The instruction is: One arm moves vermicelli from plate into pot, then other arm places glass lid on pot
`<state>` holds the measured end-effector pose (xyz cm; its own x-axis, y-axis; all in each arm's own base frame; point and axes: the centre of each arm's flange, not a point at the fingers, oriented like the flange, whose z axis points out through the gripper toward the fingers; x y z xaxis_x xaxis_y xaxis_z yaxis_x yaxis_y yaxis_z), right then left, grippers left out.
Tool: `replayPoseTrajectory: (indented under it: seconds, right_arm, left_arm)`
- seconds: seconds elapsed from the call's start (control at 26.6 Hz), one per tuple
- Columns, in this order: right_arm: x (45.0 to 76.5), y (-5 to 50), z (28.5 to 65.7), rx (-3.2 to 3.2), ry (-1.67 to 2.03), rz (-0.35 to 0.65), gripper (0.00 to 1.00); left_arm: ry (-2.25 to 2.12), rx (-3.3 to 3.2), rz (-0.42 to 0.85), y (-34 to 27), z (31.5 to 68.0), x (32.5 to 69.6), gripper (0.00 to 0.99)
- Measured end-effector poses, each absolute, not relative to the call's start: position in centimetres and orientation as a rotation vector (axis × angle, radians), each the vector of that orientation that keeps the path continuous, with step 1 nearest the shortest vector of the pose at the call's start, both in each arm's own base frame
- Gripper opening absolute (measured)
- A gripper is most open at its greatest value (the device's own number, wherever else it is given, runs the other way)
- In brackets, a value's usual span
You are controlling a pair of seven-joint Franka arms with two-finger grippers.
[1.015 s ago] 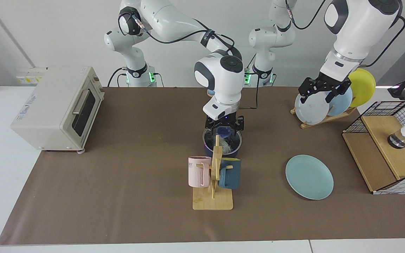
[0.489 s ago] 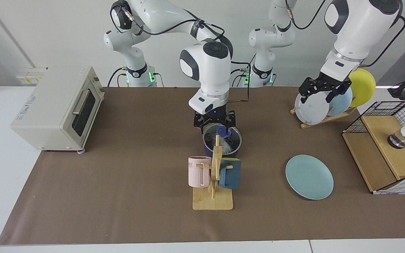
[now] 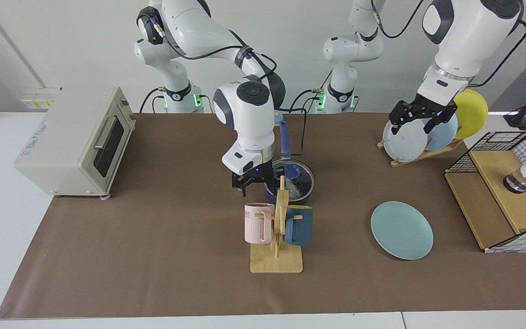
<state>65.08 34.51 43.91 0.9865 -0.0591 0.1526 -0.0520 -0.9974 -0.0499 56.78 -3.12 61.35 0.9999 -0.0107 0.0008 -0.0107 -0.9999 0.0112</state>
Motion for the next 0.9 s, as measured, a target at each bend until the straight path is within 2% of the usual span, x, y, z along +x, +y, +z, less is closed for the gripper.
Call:
replayPoseTrajectory:
  seconds: [0.23, 0.38, 0.9]
  right_arm:
    - [64.4, 36.7, 41.4, -3.091, 0.038, -0.209, 0.96]
    - [64.1, 38.1, 40.3, -3.081, 0.008, -0.226, 0.96]
    - [64.3, 38.3, 38.4, -3.083, 0.005, -0.224, 0.96]
  left_arm:
    - [-0.017, 3.130, 0.001, -3.1, 61.4, 56.8, 0.991]
    - [-0.017, 3.130, 0.001, -3.1, 61.4, 56.8, 0.991]
    - [-0.017, 3.130, 0.001, -3.1, 61.4, 56.8, 0.991]
